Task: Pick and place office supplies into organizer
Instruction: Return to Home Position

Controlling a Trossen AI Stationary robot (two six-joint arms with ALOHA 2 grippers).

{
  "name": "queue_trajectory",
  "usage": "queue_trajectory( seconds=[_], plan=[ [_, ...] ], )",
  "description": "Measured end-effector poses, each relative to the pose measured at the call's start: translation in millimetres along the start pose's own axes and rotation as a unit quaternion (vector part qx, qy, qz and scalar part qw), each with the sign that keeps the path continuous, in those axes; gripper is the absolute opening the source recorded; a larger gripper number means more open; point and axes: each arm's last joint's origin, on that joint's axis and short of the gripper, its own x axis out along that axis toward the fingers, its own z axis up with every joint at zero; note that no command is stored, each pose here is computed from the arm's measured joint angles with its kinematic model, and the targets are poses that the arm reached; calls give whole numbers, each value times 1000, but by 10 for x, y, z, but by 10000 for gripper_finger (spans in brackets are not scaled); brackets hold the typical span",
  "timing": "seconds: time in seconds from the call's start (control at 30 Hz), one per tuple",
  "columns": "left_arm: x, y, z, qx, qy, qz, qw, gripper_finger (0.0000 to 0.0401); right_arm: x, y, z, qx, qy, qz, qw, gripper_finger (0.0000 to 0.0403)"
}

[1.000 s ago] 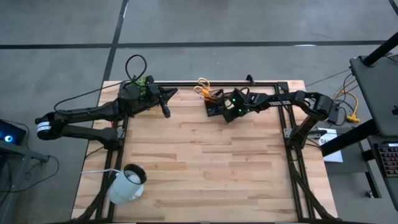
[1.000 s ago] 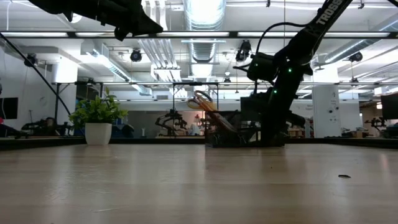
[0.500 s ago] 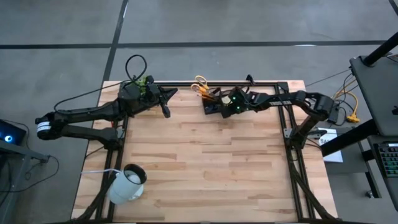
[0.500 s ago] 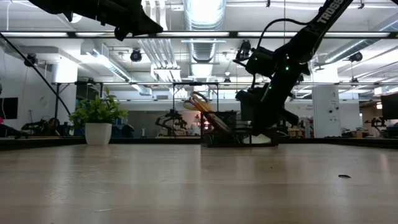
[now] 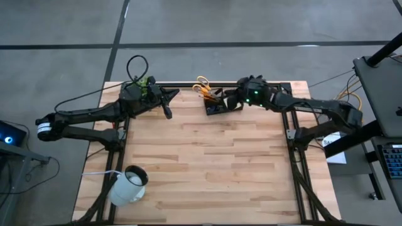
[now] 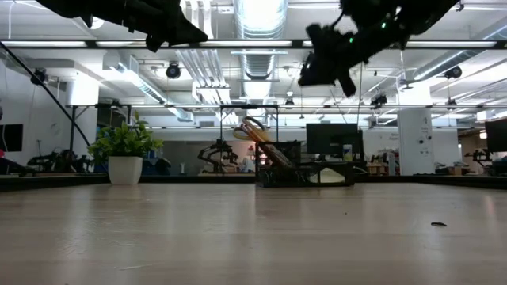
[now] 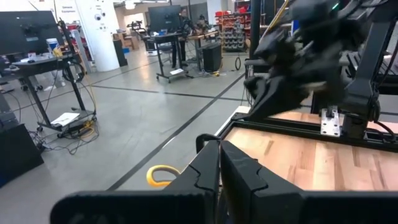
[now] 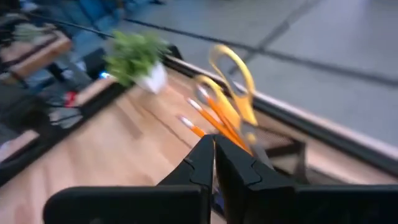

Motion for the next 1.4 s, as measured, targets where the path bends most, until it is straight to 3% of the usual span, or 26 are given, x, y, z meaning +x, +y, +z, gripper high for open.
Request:
queue_trajectory(
  seconds=[0.17,0.33,0.47,0.57,0.77,0.93,1.07,1.4],
  plan=[
    [0,-4,0,-3,0,-6,1000,0,-221,258,37,-71,-20,72,995,8],
    [-1,-31,3,-31,-4,-55,998,0,-369,523,-38,-138,-53,145,978,8],
    [-8,-60,8,-44,-6,-104,994,0,-445,653,-179,-157,-67,190,967,8],
    [-74,-45,36,-57,-15,-109,992,0,-523,683,-291,-154,-59,212,963,8],
    [-337,13,-5,-73,-42,-105,991,0,-835,562,-516,-151,-71,221,961,8],
    [-529,44,-81,-74,-64,-112,989,0,-1112,380,-725,-169,-86,257,948,8],
    [-640,56,-121,-74,-78,-126,986,0,-1295,213,-815,-149,-121,272,943,8],
    [-820,67,-437,-61,-82,-127,987,0,-1509,-119,-1118,-135,-166,292,932,8]
  ],
)
